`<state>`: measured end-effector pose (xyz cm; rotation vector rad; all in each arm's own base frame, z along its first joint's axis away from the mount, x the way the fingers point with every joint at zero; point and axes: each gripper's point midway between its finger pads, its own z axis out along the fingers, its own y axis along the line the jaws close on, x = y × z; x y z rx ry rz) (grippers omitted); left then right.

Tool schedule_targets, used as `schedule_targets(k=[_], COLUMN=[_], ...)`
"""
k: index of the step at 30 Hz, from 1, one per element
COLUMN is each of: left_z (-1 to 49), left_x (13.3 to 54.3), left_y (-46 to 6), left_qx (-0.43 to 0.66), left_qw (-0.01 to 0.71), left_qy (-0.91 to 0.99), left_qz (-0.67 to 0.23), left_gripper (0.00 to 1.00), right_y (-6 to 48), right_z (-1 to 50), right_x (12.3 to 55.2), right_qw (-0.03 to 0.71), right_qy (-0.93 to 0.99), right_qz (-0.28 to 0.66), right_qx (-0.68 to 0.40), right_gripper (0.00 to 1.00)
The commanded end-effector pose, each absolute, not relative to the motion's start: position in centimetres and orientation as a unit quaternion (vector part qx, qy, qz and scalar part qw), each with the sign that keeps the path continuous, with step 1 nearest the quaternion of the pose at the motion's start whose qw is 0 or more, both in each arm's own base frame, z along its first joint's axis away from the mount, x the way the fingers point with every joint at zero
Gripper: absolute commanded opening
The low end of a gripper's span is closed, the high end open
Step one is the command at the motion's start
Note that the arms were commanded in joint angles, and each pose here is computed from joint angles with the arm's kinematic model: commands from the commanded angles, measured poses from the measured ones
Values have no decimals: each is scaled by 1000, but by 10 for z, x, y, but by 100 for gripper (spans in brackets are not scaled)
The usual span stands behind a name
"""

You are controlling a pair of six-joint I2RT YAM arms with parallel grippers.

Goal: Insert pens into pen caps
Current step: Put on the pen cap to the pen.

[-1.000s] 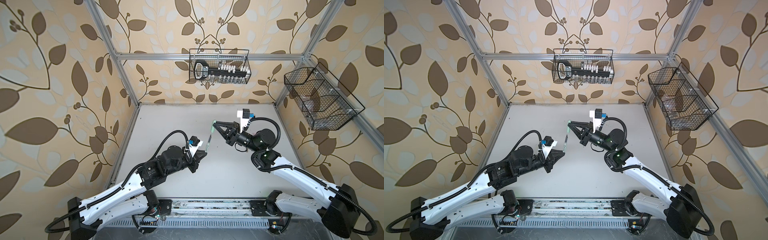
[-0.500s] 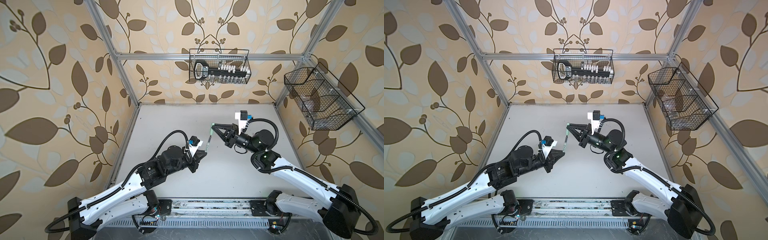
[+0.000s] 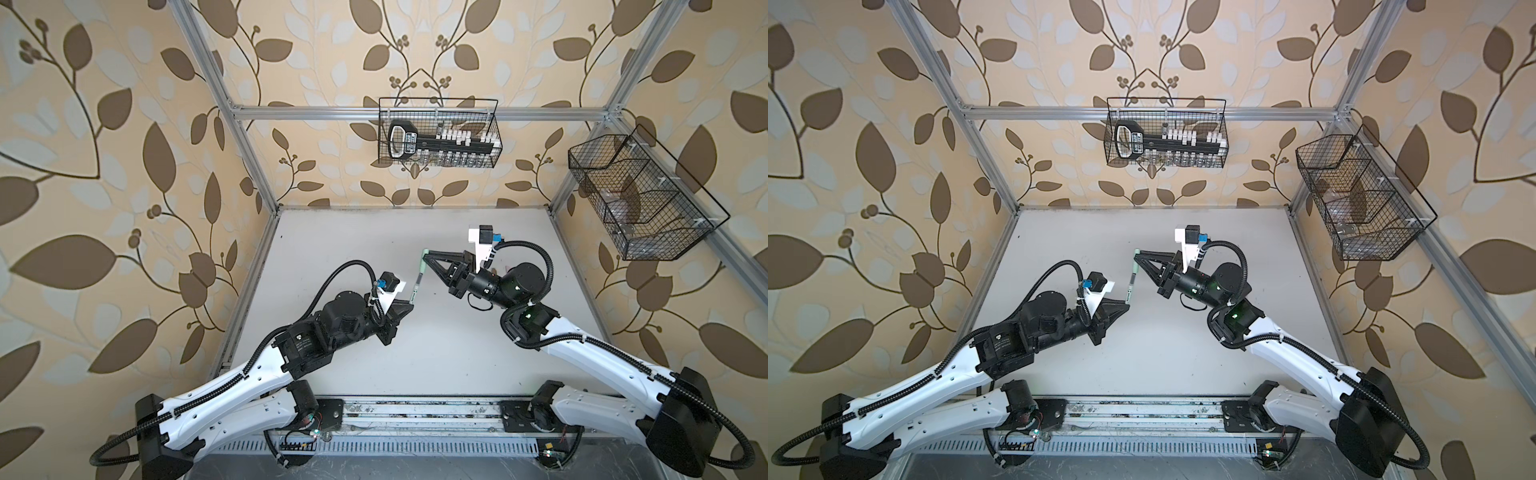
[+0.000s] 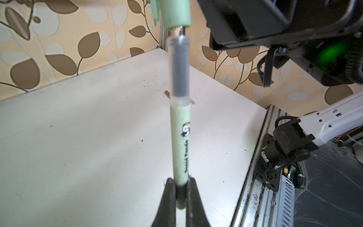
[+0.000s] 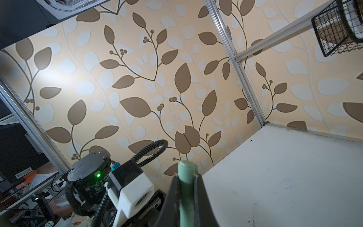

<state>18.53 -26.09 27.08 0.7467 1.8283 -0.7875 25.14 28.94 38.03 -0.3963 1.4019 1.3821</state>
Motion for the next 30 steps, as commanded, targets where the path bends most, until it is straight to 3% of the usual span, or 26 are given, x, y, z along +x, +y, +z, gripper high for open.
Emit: schedule_targets(k=[1, 30], left_z=[295, 314], left_x=[187, 194], left_y=[-261, -259], left_qx=[303, 297], left_qw=[515, 544], left_qy=[731, 718], left_qz=[-329, -317], left_gripper=[0, 0], right_y=[287, 292], right_z=[382, 370], right_x=[247, 240], right_qw=[543, 572], right_qy=[578, 583], right_qz=[589, 557], right_qx=[-157, -152], right_gripper=[0, 0])
